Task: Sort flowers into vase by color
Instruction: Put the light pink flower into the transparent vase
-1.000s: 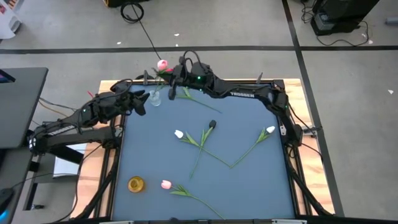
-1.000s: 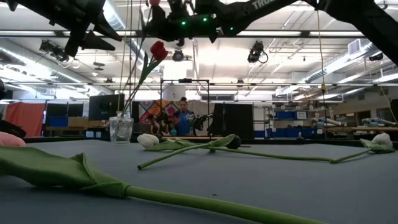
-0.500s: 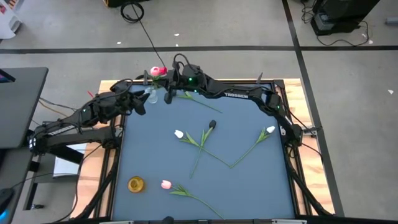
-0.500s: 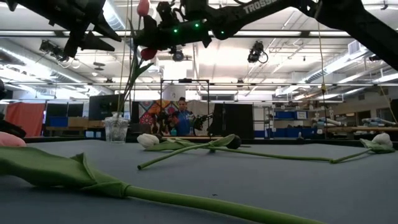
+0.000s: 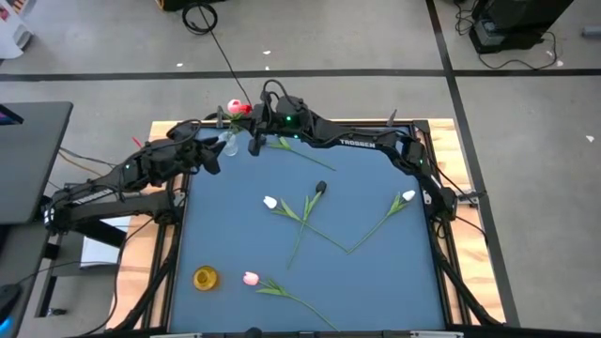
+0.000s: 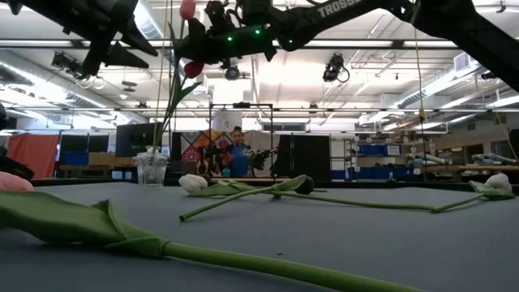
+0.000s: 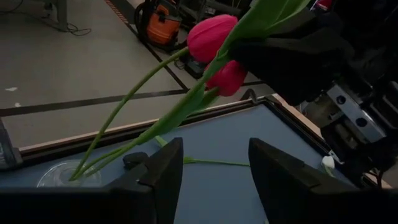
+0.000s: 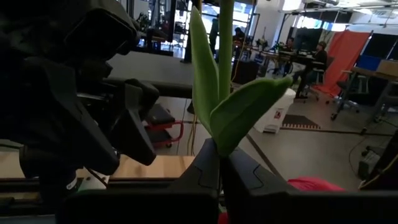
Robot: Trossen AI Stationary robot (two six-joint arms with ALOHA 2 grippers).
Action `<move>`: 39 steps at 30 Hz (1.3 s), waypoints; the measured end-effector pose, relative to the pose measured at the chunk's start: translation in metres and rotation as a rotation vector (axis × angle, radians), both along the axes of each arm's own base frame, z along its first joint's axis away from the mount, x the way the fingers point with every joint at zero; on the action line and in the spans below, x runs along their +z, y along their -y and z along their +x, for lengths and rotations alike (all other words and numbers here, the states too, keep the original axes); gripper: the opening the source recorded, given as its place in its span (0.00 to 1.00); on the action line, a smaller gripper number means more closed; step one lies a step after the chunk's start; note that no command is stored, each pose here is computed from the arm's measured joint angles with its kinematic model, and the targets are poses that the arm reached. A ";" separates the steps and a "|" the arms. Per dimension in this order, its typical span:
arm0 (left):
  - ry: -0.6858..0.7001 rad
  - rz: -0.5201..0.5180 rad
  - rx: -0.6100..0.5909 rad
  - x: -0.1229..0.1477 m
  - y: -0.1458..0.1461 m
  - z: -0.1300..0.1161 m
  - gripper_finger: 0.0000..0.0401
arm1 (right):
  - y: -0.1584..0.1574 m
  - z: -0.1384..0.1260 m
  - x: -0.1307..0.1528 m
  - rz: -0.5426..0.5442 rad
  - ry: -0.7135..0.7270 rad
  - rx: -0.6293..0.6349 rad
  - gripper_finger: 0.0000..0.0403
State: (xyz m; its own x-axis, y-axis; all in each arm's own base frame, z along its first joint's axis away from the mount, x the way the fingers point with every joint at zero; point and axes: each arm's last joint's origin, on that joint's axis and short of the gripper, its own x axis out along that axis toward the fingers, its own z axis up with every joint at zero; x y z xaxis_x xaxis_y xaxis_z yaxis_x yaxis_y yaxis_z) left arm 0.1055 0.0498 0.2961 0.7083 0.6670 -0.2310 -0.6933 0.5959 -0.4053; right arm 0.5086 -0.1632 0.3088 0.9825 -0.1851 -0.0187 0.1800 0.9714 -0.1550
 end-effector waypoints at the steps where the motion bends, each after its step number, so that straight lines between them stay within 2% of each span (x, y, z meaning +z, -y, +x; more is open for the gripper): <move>1: -0.005 -0.001 0.000 0.000 0.000 0.000 0.47 | 0.000 0.000 0.000 0.001 0.000 -0.001 0.03; 5: -0.090 0.027 -0.033 -0.005 -0.001 0.004 0.47 | -0.003 -0.001 0.001 0.040 -0.018 0.004 0.03; 11: -0.221 0.165 -0.126 -0.007 -0.005 0.020 0.47 | -0.014 -0.012 0.017 0.120 -0.083 0.086 0.03; 17: -0.173 0.273 -0.170 0.002 -0.009 0.032 0.47 | -0.019 -0.021 0.037 0.160 -0.054 0.148 0.03; 24: -0.069 0.326 -0.166 0.013 -0.009 0.034 0.46 | -0.021 -0.022 0.034 0.188 -0.094 0.182 0.03; 31: -0.058 0.305 -0.259 0.011 -0.007 0.036 0.32 | -0.025 -0.021 0.032 0.194 -0.107 0.211 0.03; 35: -0.056 0.304 -0.263 0.011 -0.007 0.036 0.24 | -0.025 -0.021 0.032 0.204 -0.107 0.234 0.03; 39: -0.047 0.302 -0.308 0.011 -0.005 0.036 0.10 | -0.027 -0.021 0.033 0.224 -0.104 0.289 0.06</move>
State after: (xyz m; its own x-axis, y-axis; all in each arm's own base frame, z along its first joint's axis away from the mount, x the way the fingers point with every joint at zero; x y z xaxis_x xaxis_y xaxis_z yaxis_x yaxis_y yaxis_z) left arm 0.1418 0.0551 0.3074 0.8781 0.4690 -0.0949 -0.4784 0.8646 -0.1534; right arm 0.4872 -0.1364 0.3416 0.9843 0.1197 -0.1297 -0.1122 0.9916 0.0641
